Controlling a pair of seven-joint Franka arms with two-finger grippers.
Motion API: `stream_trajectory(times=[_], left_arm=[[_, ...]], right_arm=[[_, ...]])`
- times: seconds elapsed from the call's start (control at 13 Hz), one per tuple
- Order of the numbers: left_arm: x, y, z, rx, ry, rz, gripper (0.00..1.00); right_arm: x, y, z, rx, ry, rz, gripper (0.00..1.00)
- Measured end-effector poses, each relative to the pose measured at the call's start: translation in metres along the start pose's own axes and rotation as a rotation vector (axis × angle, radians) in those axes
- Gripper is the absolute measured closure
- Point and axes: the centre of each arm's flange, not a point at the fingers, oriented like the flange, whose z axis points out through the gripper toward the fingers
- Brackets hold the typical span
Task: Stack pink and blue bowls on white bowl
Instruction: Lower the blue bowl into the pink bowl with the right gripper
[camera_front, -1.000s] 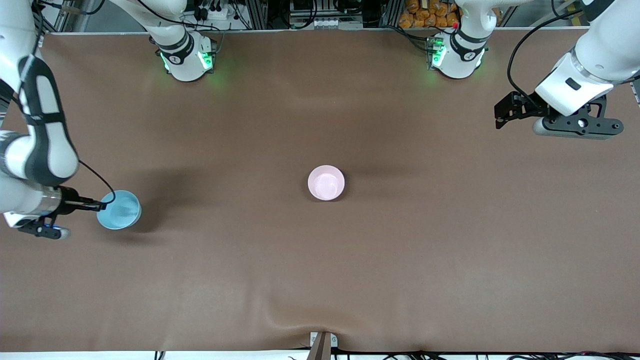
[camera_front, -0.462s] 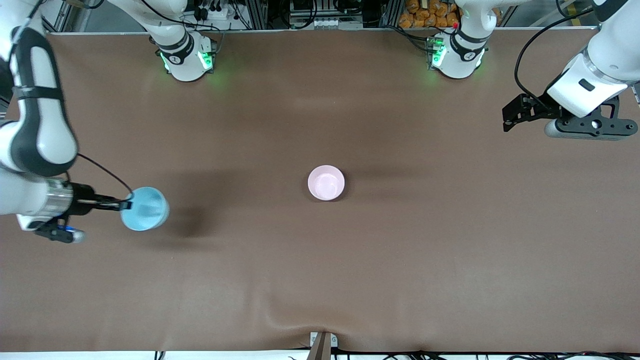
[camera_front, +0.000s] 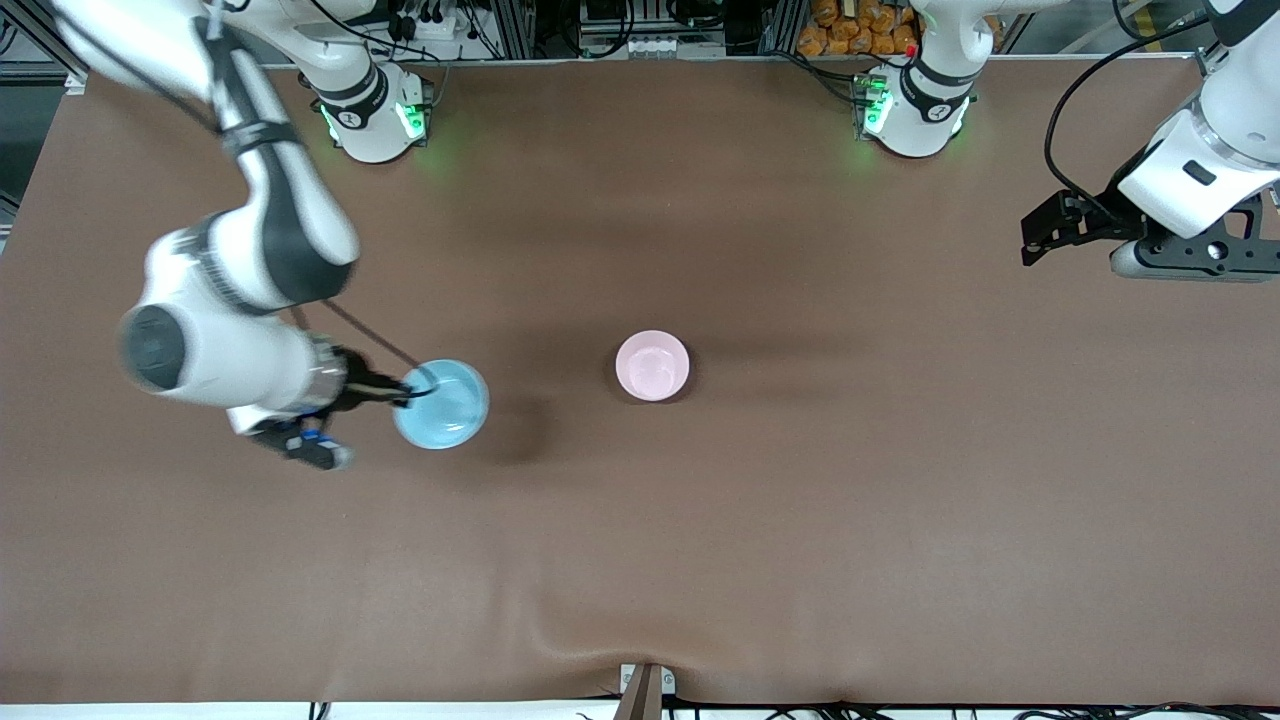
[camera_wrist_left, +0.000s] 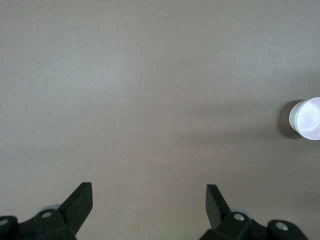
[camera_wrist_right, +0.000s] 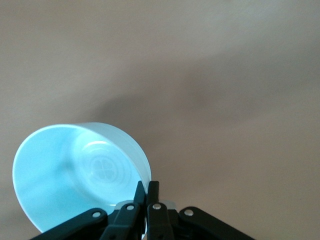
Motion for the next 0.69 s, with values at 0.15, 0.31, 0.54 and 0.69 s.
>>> stream_trajectory(times=[0.15,0.31,0.54,0.69], left_arm=[[0.0,0.004,0.0,-0.001,0.0,0.007,0.0],[0.0,0.003,0.0,-0.001,0.0,0.006,0.0],[-0.001,0.002,-0.001,-0.001,-0.003,0.004,0.0],[-0.001,0.002,-0.001,-0.001,-0.005,0.005,0.0]], right_arm=[[-0.045,-0.057,0.019,0.013,0.03,0.051,0.97],[-0.084,-0.102,0.045,0.038,0.055,0.107,0.97],[-0.122,-0.145,0.103,0.063,0.069,0.17,0.97],[-0.131,-0.154,0.129,0.065,0.069,0.189,0.97]])
